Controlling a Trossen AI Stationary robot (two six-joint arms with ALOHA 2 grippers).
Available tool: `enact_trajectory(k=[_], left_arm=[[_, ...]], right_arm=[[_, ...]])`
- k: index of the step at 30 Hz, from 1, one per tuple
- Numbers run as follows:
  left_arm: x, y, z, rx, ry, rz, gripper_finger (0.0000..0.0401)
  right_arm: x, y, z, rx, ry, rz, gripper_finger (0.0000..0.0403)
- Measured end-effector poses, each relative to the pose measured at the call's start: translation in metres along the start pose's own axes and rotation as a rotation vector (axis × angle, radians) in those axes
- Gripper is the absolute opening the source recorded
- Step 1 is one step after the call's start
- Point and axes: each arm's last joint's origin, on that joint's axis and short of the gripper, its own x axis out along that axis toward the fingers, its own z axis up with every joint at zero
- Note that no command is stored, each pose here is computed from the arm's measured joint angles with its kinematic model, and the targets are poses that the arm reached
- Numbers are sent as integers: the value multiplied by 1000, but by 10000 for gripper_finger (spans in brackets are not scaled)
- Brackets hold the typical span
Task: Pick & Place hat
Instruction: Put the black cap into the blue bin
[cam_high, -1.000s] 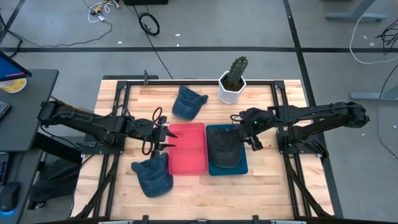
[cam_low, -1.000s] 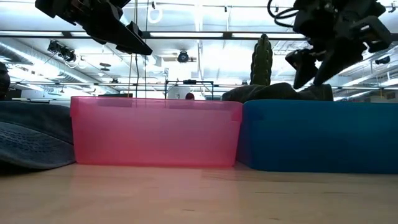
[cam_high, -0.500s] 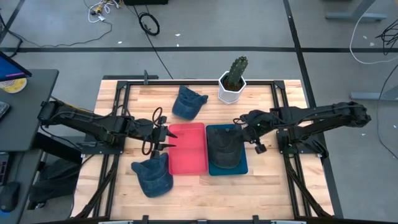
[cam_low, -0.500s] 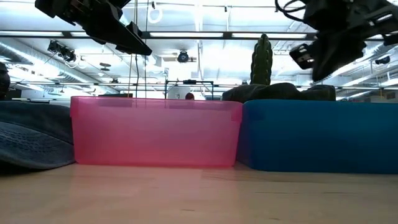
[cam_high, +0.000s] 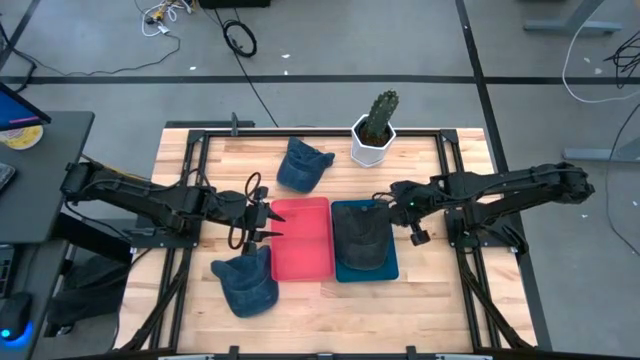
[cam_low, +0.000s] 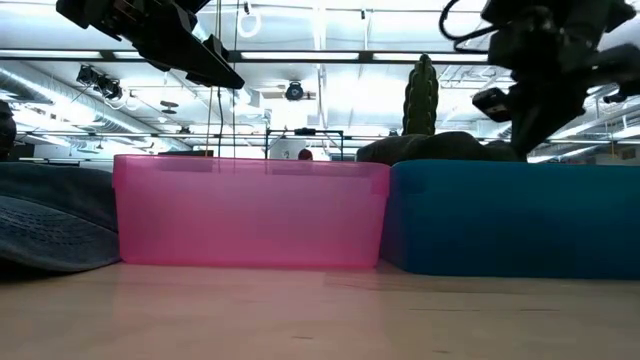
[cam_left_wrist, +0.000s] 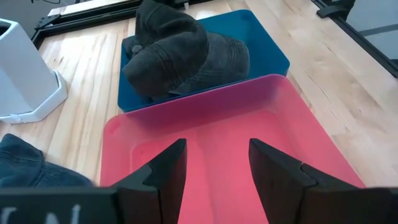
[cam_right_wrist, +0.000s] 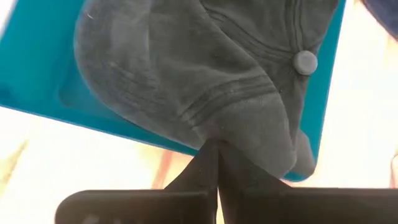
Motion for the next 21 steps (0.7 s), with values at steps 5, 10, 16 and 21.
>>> enact_trajectory(k=[5, 10, 16, 21], left_arm=[[0, 0, 0, 0, 0, 0, 177], [0, 0, 0, 0, 0, 0, 177], [0, 0, 0, 0, 0, 0, 177], [0, 0, 0, 0, 0, 0, 177]], right_arm=[[22, -5, 10, -47, 14, -5, 1], [53, -12, 14, -66, 73, 8, 1], [79, -20, 12, -33, 141, 34, 1], [80, -21, 11, -13, 150, 35, 0]])
